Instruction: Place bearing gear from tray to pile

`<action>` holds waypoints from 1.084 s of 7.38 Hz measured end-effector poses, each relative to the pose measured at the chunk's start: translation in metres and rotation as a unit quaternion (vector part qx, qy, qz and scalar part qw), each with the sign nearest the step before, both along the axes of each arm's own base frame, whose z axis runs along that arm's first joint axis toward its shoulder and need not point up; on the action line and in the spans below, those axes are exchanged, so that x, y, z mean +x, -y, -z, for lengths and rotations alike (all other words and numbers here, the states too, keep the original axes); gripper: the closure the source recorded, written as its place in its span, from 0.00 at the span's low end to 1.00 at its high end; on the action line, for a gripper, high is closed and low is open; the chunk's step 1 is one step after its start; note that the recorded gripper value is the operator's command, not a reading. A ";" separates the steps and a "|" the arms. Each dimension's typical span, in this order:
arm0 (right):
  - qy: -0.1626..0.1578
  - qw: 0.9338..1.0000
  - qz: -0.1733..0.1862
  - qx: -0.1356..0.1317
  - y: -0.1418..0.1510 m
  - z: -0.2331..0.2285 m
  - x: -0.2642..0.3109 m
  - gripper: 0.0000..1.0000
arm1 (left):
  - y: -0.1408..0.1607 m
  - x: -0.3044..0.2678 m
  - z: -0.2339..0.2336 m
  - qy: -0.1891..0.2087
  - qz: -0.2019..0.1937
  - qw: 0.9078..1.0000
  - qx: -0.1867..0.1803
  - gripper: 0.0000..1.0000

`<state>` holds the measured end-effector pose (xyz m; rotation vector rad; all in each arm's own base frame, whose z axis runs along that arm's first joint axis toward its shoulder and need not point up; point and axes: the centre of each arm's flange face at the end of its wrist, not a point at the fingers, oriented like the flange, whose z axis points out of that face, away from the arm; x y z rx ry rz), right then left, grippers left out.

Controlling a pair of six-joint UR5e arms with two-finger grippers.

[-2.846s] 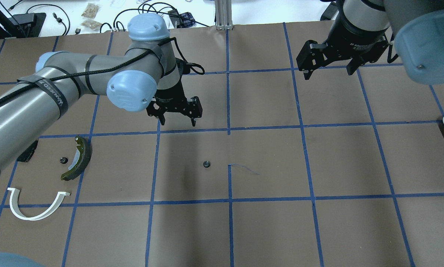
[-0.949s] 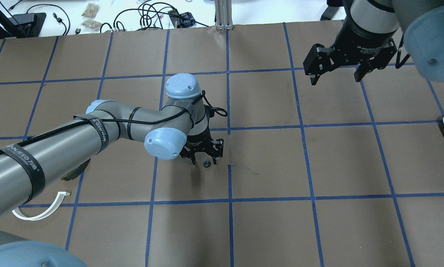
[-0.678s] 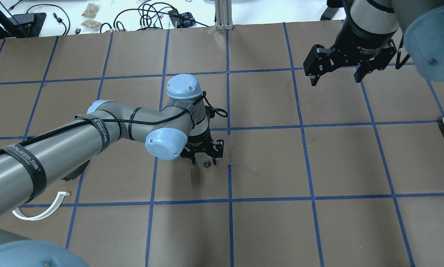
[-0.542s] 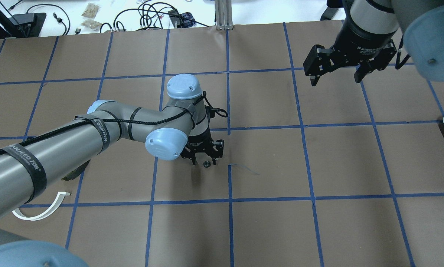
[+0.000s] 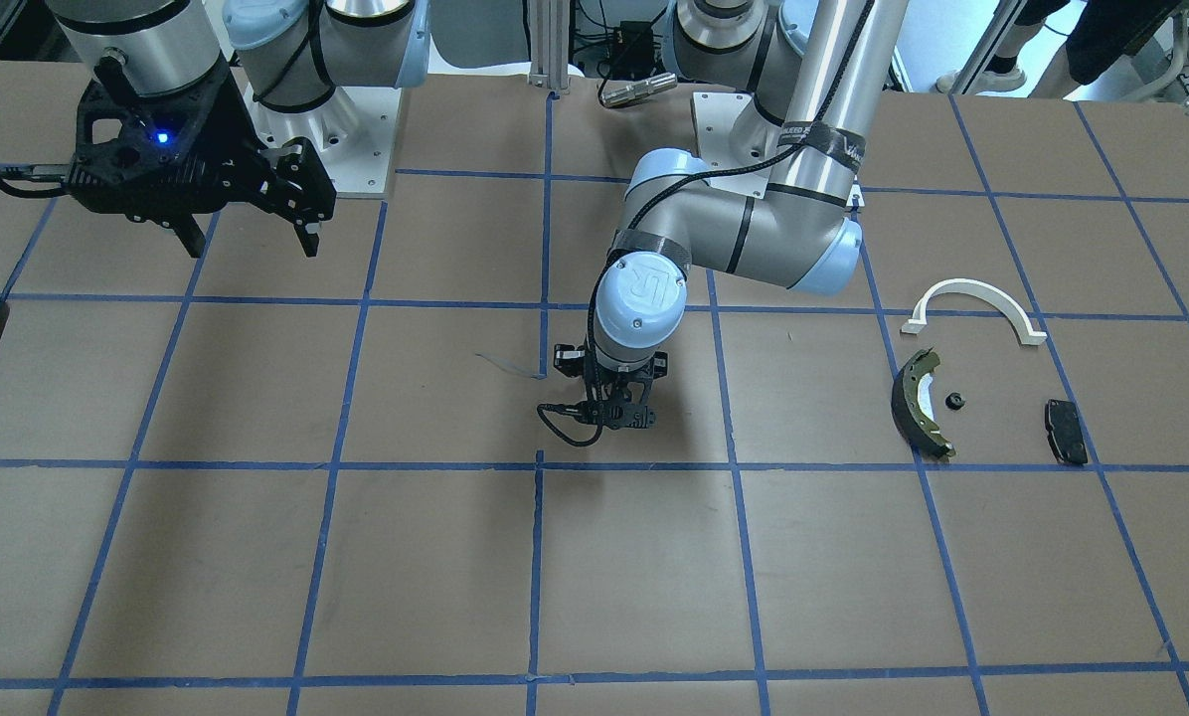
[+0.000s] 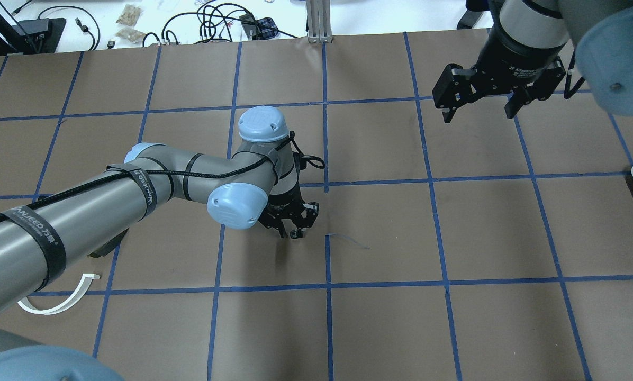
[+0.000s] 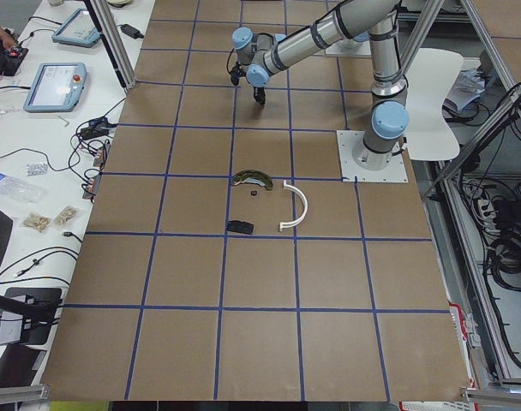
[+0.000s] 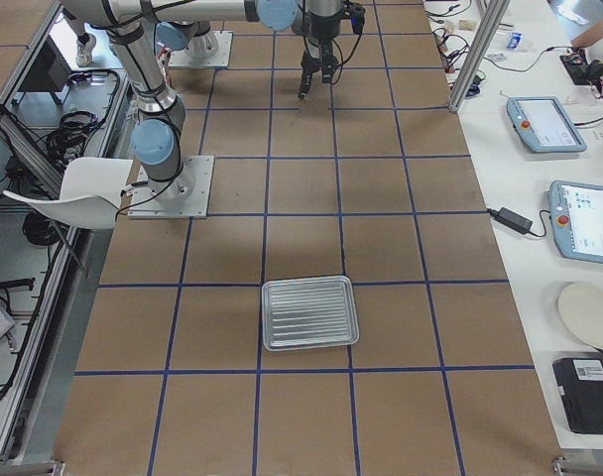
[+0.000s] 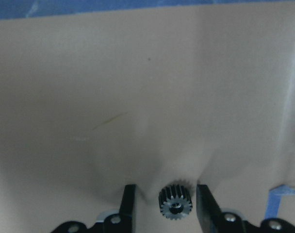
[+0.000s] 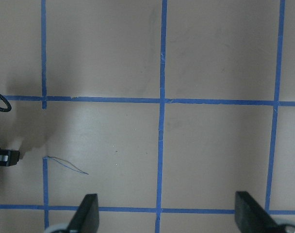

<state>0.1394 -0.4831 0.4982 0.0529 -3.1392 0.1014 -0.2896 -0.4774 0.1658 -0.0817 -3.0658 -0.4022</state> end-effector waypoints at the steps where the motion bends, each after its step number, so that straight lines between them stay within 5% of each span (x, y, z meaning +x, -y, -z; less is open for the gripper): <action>1: 0.000 1.000 0.000 0.000 0.000 0.000 0.000 0.00 | 0.001 0.000 -0.002 0.000 0.000 1.000 -0.002 1.00; 5: 0.000 1.000 0.000 0.001 -0.001 0.000 0.000 0.00 | 0.039 0.028 -0.048 -0.002 -0.017 0.999 -0.027 1.00; 8: 0.000 1.000 0.000 0.001 -0.001 0.000 0.000 0.00 | 0.115 0.161 -0.121 0.020 -0.039 0.999 -0.019 1.00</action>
